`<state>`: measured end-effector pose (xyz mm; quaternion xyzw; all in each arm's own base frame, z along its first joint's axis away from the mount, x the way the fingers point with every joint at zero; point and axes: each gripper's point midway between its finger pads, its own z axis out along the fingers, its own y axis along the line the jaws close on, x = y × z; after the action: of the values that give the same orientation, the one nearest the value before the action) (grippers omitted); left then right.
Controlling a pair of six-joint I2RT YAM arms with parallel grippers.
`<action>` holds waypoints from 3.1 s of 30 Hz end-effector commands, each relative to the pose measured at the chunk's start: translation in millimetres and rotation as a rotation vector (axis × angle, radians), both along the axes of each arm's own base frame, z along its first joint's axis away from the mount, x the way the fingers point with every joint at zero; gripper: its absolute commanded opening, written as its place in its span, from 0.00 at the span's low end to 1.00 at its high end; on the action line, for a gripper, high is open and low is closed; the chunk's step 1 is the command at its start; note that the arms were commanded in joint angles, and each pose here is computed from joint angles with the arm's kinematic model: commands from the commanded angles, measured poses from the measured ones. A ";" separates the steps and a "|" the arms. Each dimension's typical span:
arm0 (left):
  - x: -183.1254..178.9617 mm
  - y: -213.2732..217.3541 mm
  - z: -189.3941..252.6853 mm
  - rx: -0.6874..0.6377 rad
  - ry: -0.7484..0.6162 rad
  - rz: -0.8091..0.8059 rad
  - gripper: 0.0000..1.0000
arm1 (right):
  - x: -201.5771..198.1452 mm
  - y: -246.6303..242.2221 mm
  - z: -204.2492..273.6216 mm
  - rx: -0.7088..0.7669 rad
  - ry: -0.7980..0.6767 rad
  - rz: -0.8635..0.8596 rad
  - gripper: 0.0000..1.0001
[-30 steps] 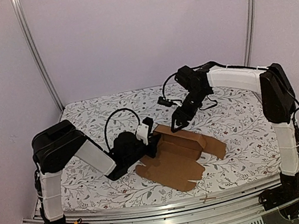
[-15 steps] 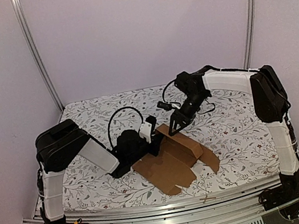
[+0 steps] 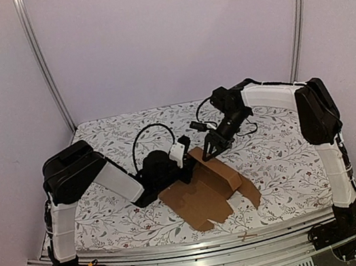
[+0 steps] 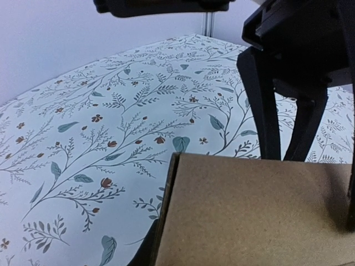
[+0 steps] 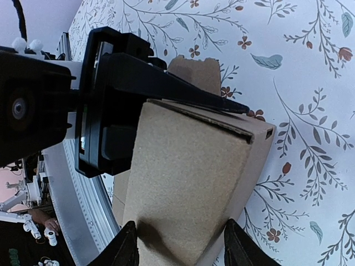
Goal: Fold the paper box
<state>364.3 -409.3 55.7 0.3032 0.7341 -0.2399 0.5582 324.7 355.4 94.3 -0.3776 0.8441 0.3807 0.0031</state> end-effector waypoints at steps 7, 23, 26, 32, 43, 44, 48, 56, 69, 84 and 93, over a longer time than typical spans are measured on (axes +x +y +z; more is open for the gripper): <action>-5.9 -10.0 -11.0 0.021 -0.012 0.117 0.05 | -7.5 9.0 -4.6 0.047 0.102 -0.002 0.51; -36.3 -12.1 5.3 0.041 -0.079 0.146 0.17 | 8.4 -8.5 -23.7 -0.061 0.053 -0.048 0.48; -38.7 -11.0 4.4 0.047 -0.070 0.129 0.20 | 10.0 -9.5 -30.2 -0.080 0.054 -0.053 0.46; -41.0 -8.4 4.1 0.047 -0.064 0.117 0.24 | 10.8 -8.0 -24.7 -0.065 0.067 -0.057 0.47; -56.1 14.3 29.1 0.167 -0.042 0.056 0.51 | 40.9 -56.6 78.1 0.052 -0.079 -0.157 0.60; -57.1 16.7 29.7 0.180 -0.032 0.046 0.52 | 37.2 -63.7 86.2 0.044 -0.097 -0.156 0.60; -62.2 21.4 38.4 0.176 0.004 -0.022 0.53 | 10.8 -96.8 73.6 -0.077 -0.157 -0.095 0.61; -55.0 6.9 82.9 0.107 0.129 -0.129 0.55 | -42.9 -153.2 41.2 -0.249 -0.290 -0.027 0.65; -6.7 -16.4 55.7 0.069 0.279 -0.124 0.55 | -77.7 -166.8 21.6 -0.296 -0.338 0.041 0.65; -18.8 4.5 12.2 -0.014 0.371 -0.099 0.46 | -99.1 -158.9 10.4 -0.302 -0.299 0.113 0.65; -25.4 13.8 0.9 -0.083 0.385 -0.071 0.46 | -114.3 -151.7 18.3 -0.239 -0.282 0.140 0.66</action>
<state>342.8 -410.7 91.3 0.2713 0.7795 -0.3533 0.4405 221.0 199.5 103.9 -0.4718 0.8571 0.2026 0.0425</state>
